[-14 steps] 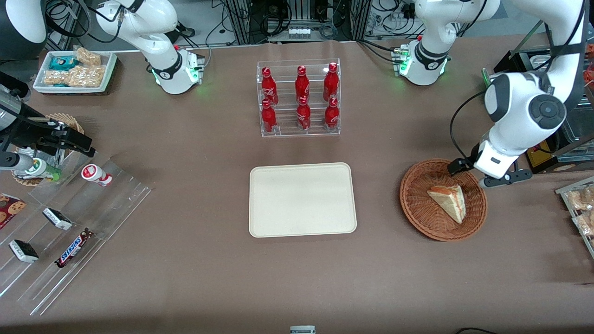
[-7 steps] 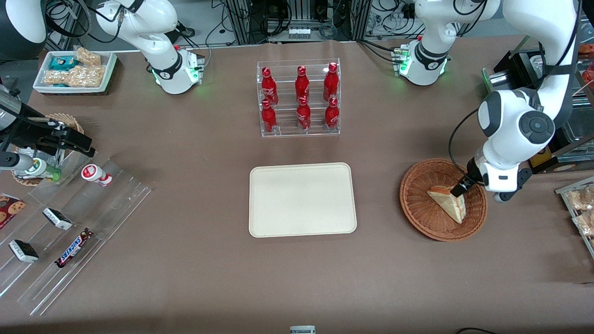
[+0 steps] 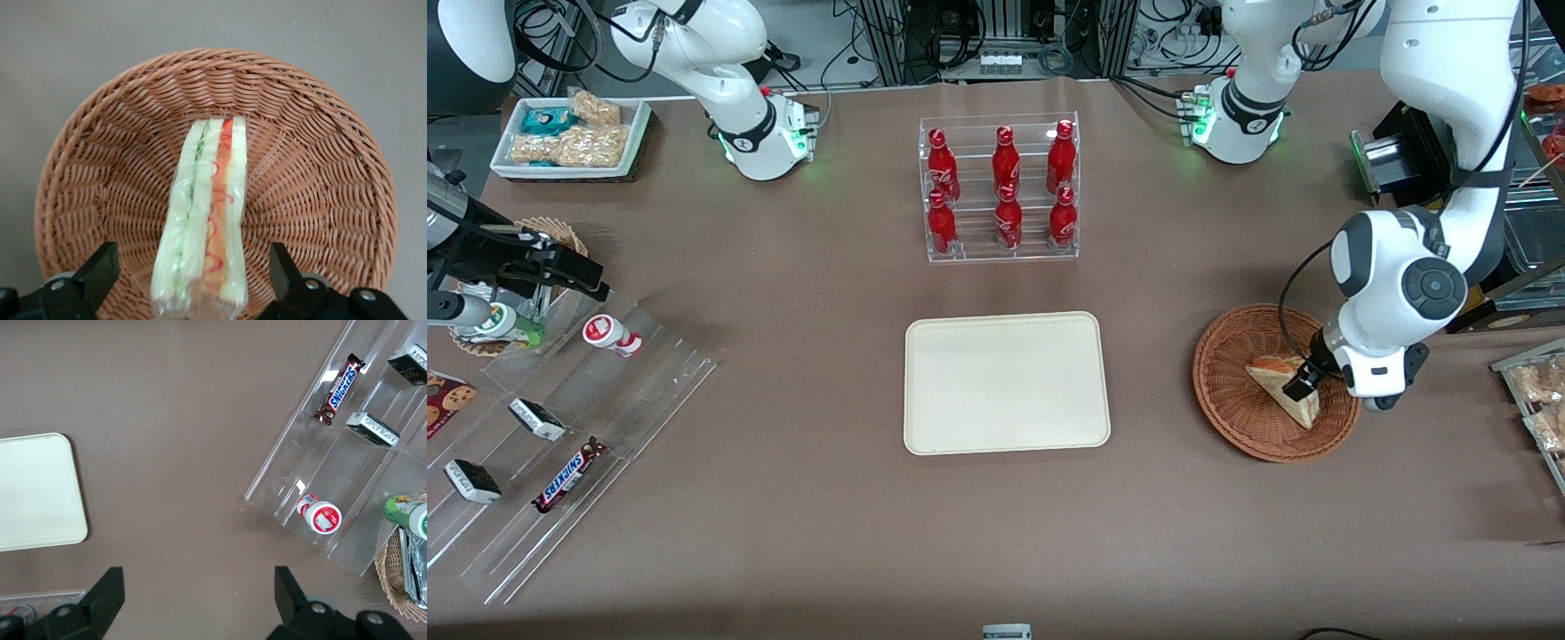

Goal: Place sandwich from basket to tray
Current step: 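Close the left gripper on the wrapped sandwich, then lift the sandwich and carry it with the left gripper over the cream tray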

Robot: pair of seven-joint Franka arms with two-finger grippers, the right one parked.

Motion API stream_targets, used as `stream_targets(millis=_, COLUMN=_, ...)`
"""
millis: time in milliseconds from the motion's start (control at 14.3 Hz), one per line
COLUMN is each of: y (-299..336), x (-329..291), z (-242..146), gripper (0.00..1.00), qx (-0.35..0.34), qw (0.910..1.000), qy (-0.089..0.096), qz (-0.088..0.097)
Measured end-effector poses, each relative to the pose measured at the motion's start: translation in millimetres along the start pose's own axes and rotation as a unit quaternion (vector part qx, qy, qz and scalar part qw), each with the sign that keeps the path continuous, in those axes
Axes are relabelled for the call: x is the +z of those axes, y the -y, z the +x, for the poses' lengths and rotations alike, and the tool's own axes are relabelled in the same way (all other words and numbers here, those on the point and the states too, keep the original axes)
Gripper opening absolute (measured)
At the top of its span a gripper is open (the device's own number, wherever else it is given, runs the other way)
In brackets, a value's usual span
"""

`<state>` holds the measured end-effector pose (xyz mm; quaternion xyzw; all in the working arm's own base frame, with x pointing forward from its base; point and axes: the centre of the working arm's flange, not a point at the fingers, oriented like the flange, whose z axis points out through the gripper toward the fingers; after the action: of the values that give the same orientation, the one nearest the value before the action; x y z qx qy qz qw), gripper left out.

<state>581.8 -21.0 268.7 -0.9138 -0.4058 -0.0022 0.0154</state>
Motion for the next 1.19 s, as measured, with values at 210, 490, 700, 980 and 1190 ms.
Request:
stream_targets(millis=210, y=-0.7, x=14.5, z=0.1, gripper=0.74, qx=-0.018, qw=0.9998, qy=0.009, qz=0.003)
stream_targets(millis=490, y=-5.1, x=7.0, z=3.4, gripper=0.34, qx=-0.025, qw=0.9996, qy=0.012, qz=0.003)
stream_targets(millis=700, y=-26.7, x=-36.0, z=9.7, gripper=0.19, qx=-0.032, qw=0.9988, qy=0.033, qz=0.015)
stream_targets(millis=980, y=-86.7, x=-86.2, z=-39.5, gripper=0.15, qx=0.017, qw=0.9994, qy=0.031, qz=0.006)
stream_targets(millis=1190, y=-137.3, x=-90.9, z=-126.6, gripper=0.15, qx=0.092, qw=0.9954, qy=0.026, qz=0.001)
